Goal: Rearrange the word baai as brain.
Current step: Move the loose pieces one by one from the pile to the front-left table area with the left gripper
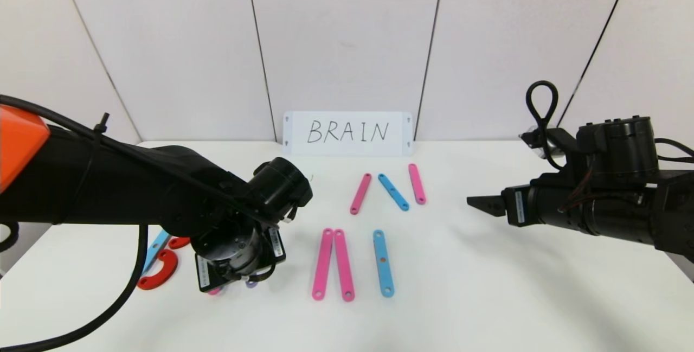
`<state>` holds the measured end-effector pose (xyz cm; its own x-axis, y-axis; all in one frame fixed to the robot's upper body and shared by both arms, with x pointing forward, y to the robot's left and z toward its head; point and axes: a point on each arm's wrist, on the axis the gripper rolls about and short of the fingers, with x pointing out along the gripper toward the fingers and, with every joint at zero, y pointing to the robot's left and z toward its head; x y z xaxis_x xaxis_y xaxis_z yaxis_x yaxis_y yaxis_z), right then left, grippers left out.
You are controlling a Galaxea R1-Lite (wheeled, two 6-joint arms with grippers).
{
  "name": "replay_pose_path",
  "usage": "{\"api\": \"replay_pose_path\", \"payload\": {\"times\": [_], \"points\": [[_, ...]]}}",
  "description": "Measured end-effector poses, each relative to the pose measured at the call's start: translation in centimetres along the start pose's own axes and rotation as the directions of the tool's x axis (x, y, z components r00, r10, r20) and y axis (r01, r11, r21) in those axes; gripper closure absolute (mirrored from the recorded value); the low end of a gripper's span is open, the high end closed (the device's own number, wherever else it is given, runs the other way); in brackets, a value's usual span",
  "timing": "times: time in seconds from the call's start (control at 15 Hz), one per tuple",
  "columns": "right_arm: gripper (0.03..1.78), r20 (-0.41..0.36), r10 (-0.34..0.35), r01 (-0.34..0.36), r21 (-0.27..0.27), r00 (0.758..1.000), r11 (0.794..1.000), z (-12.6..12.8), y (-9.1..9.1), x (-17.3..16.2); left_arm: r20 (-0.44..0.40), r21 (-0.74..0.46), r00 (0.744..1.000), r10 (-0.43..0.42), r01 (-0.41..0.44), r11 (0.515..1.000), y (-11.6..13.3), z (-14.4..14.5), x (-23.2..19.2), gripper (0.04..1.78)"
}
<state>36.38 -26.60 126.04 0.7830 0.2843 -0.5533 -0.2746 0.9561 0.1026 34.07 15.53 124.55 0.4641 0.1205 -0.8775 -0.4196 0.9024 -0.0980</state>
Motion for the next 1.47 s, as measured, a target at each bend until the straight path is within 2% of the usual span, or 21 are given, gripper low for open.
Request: {"api": "replay_pose_path", "payload": {"times": [0.93,1.07,1.27,1.47], "points": [[0.11,-0.004,0.002,-0.002,-0.002,1.0,1.0,-0.1,0.1,0.0,-0.028,0.007,0.998,0.056,-0.056,0.998,-0.3,-0.1,2.1,1.55],[0.11,-0.005,0.004,-0.004,-0.003,1.0,1.0,-0.1,0.1,0.1,-0.021,0.009,0.998,0.062,-0.061,0.998,-0.3,-0.1,2.2,1.5],[0.11,-0.005,0.004,-0.004,-0.003,1.0,1.0,-0.1,0.2,0.1,-0.021,0.012,0.998,0.062,-0.061,0.998,-0.4,-0.1,2.2,1.26],[0.11,-0.006,0.004,-0.004,-0.004,1.0,1.0,-0.2,0.2,0.1,-0.018,0.01,0.999,0.049,-0.049,0.999,-0.5,0.0,2.2,0.78]]}}
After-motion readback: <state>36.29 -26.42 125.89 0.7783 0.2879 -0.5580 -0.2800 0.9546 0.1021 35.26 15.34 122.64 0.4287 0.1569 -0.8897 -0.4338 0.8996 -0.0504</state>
